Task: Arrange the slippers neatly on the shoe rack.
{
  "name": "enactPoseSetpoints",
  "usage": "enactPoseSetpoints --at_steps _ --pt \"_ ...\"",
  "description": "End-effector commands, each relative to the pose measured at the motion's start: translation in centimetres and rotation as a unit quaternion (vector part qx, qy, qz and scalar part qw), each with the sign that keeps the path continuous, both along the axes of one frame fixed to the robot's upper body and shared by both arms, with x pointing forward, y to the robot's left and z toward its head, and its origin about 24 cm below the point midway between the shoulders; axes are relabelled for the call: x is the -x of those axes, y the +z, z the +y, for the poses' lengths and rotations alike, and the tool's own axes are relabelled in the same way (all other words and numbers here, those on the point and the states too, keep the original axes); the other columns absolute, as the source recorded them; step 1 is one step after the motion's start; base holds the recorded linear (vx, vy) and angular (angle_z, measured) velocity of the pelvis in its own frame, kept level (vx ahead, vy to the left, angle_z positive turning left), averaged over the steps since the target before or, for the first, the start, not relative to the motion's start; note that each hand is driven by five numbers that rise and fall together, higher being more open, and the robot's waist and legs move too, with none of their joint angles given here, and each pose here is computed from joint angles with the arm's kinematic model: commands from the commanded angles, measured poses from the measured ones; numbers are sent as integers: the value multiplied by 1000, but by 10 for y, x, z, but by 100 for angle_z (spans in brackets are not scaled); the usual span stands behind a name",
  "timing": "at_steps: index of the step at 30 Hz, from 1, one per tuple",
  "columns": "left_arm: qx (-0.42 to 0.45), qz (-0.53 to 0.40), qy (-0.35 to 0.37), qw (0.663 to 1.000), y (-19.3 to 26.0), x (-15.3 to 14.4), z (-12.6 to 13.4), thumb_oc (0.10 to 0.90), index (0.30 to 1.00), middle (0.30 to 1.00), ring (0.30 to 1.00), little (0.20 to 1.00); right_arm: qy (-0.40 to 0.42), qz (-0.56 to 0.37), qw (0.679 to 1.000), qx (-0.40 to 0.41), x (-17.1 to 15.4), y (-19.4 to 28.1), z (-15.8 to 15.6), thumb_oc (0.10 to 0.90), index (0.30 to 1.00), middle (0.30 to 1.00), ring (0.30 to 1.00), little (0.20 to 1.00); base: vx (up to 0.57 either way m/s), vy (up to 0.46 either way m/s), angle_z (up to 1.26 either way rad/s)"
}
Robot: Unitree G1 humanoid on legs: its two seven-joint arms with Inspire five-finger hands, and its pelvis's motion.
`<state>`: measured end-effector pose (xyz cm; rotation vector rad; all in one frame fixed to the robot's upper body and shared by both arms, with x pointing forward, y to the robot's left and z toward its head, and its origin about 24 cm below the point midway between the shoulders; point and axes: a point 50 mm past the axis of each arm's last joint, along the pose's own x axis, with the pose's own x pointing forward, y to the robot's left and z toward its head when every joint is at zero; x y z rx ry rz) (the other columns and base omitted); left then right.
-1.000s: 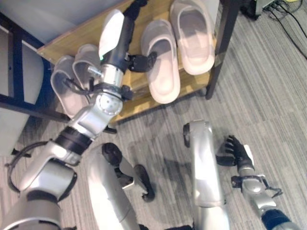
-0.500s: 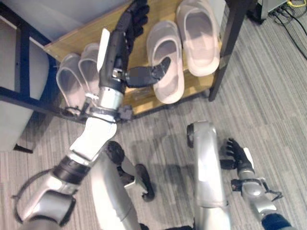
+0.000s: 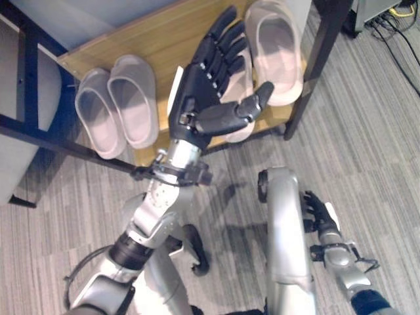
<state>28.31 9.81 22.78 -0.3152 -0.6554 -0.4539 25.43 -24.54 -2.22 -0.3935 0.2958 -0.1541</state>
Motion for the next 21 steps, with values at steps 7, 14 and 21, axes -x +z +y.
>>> enactPoseSetpoints --at_steps 7,14,21 --pt "-20 -134 -90 987 47 22 -31 800 900 900 900 900 49 -65 997 21 -24 30 11 800 900 900 900 900 3 5 0" --pt "-73 -120 -44 989 43 -1 -33 800 900 900 900 900 62 -46 997 22 -19 21 15 800 900 900 900 900 13 10 0" --pt "-92 -117 7 989 53 -24 -40 800 900 900 900 900 74 -21 997 27 -11 9 18 800 900 900 900 900 9 10 -2"
